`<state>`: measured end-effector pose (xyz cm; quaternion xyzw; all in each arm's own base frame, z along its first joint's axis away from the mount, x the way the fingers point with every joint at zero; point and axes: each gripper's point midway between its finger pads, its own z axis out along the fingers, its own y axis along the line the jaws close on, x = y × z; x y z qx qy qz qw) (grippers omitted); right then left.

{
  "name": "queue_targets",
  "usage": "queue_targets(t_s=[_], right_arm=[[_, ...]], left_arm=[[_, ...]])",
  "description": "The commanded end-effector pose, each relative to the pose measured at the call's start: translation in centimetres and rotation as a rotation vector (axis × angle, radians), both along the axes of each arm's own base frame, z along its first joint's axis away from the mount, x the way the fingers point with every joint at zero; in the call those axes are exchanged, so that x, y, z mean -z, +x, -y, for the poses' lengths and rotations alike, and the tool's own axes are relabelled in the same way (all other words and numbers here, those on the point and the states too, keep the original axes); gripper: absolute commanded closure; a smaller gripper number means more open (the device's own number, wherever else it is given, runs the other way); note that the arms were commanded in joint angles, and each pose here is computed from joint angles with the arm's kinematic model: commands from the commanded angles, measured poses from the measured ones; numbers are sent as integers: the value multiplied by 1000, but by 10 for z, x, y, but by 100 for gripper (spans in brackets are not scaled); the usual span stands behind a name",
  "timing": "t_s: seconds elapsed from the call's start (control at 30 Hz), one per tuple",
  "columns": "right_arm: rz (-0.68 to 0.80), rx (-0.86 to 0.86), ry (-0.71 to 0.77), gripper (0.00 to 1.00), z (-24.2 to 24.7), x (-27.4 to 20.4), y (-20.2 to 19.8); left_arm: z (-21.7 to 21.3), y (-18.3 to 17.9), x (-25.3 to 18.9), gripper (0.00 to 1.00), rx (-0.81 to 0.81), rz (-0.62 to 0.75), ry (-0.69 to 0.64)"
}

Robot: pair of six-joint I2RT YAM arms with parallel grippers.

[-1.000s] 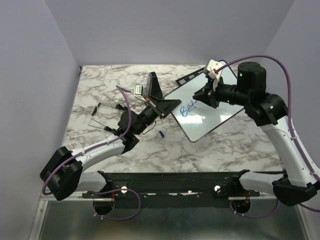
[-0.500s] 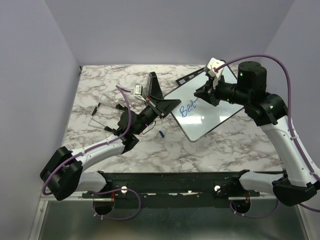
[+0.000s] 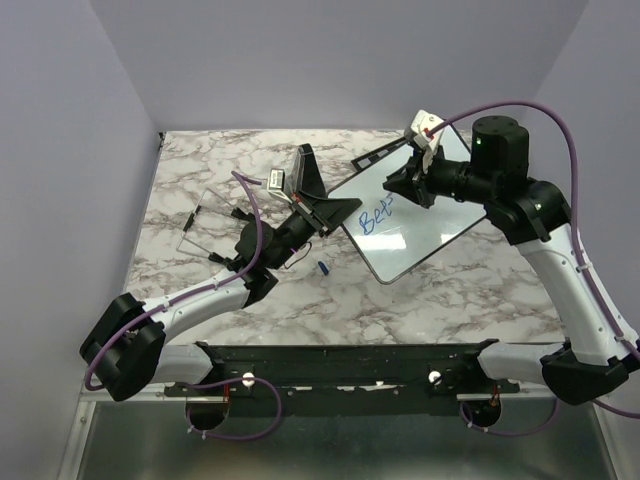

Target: Write a sentence on the whiteboard

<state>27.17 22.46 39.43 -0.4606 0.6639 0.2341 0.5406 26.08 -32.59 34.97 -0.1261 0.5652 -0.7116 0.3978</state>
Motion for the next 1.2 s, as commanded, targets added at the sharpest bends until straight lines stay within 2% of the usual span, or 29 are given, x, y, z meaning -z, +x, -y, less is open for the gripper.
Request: queue_targets(t_s=[0.0, 0.77, 0.9, 1.17], right_arm=[[-2, -5, 20, 99, -3, -5, 3], [-64, 36, -55, 99, 19, 38, -20], [-23, 83, -53, 99, 25, 25, -10], [24, 54, 2, 100, 18, -9, -8]], left_arm=[[-15, -18, -55, 100, 29, 116, -170], [-21, -13, -52, 100, 7, 107, -177], [-21, -13, -52, 100, 10, 107, -177], [-20, -13, -49, 100, 13, 101, -174]])
